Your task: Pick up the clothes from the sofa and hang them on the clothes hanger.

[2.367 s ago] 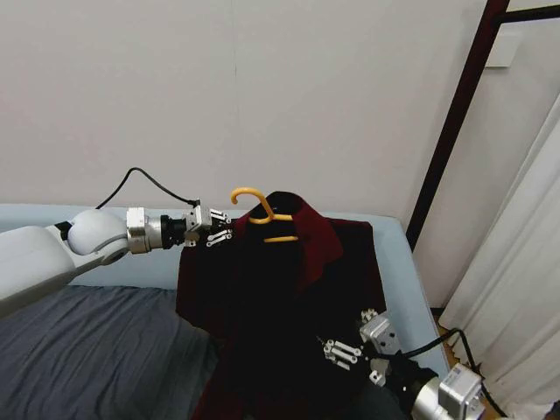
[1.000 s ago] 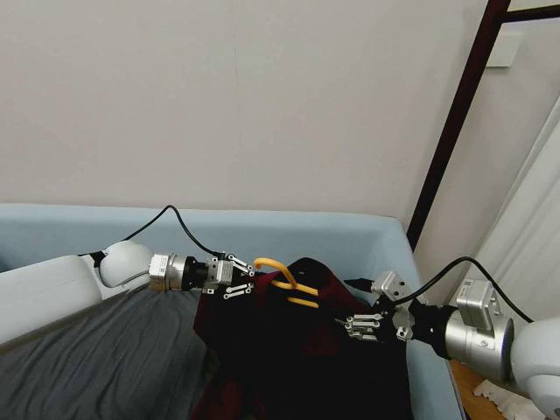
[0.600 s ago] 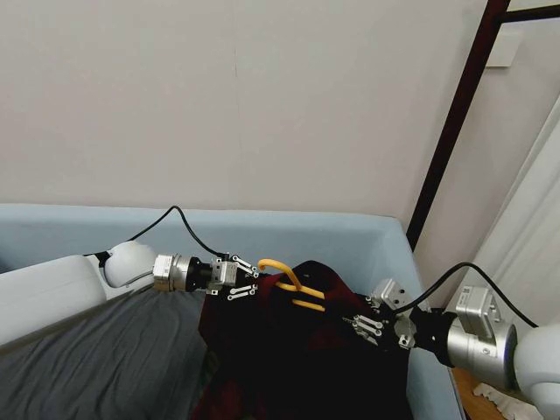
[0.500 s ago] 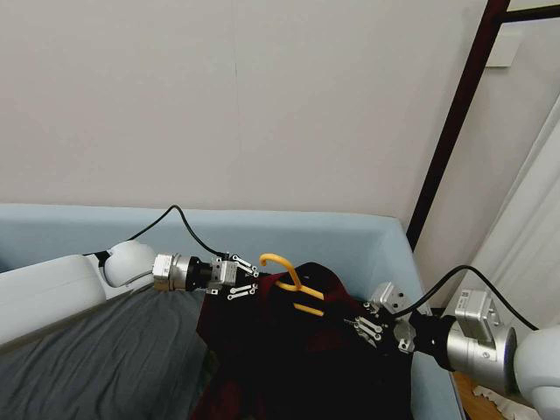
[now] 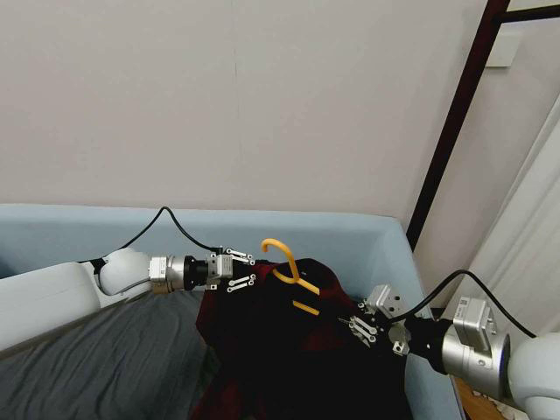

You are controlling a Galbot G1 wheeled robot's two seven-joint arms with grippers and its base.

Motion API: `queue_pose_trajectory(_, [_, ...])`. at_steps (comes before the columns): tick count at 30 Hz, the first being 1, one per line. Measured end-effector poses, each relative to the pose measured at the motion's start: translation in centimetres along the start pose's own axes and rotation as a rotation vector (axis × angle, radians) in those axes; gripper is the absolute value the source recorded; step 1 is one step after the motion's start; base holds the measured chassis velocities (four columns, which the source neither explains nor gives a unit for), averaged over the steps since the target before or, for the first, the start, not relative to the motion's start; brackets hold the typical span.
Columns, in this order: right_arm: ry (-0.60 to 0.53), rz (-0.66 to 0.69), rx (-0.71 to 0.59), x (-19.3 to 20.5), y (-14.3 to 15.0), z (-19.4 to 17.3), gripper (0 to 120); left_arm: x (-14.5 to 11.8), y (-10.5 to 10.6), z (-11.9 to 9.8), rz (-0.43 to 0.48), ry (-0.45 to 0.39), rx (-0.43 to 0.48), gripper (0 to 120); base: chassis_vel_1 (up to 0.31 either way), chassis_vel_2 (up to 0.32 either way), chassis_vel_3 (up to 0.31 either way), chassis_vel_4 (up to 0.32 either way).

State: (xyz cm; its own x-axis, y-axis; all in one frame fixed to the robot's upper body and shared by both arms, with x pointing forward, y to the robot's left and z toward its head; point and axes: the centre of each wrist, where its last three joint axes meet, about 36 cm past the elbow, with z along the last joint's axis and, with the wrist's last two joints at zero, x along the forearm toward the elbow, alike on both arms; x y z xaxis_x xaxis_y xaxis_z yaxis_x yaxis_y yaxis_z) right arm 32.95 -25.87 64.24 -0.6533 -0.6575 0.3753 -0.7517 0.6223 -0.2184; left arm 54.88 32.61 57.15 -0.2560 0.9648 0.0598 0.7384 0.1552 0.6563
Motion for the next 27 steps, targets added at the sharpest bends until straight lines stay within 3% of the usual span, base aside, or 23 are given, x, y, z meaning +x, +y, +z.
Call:
queue_pose_trajectory(3, [-0.007,0.021,-0.028,-0.3,-0.2,0.1,9,0.5,0.0,-0.4,-0.033,0.0,0.002,40,0.0,0.0,0.0,0.0])
queue_pose_trajectory(8, [-0.016,0.067,-0.094,-1.2,-0.5,0.6,9,2.8,-1.5,-1.3,-0.098,0.014,0.025,64,0.0,0.0,0.0,0.0])
queue_pose_trajectory(10, [-0.014,0.075,-0.105,-1.3,-0.6,0.7,9,3.3,-1.8,-1.4,-0.111,0.019,0.028,68,0.0,0.0,0.0,0.0])
queue_pose_trajectory(12, [-0.006,0.098,-0.137,-1.4,-0.7,0.8,9,4.7,-2.6,-1.8,-0.127,0.035,0.033,77,0.0,0.0,0.0,0.0])
queue_pose_trajectory(14, [-0.003,0.108,-0.155,-1.5,-0.8,1.0,9,5.6,-3.2,-1.9,-0.134,0.047,0.037,79,0.0,0.0,0.0,0.0])
queue_pose_trajectory(17, [-0.006,0.13,-0.183,-1.7,-0.8,1.2,9,8.4,-5.3,-1.9,-0.166,0.092,0.052,95,0.0,0.0,0.0,0.0])
queue_pose_trajectory(20, [-0.011,0.14,-0.2,-1.8,-0.8,1.0,9,9.3,-6.9,-1.8,-0.212,0.118,0.072,98,0.0,0.0,0.0,0.0])
queue_pose_trajectory(24, [-0.027,0.159,-0.239,-1.7,-0.8,0.5,9,8.1,-11.5,-2.0,-0.379,0.162,0.177,100,0.0,0.0,0.0,0.0])
queue_pose_trajectory(25, [-0.027,0.159,-0.239,-1.7,-0.8,0.5,9,8.1,-11.5,-2.0,-0.379,0.162,0.177,100,0.0,0.0,0.0,0.0])
queue_pose_trajectory(27, [-0.032,0.169,-0.26,-1.6,-0.6,0.1,9,5.6,-12.8,-2.4,-0.466,0.137,0.216,100,0.0,0.0,0.0,0.0])
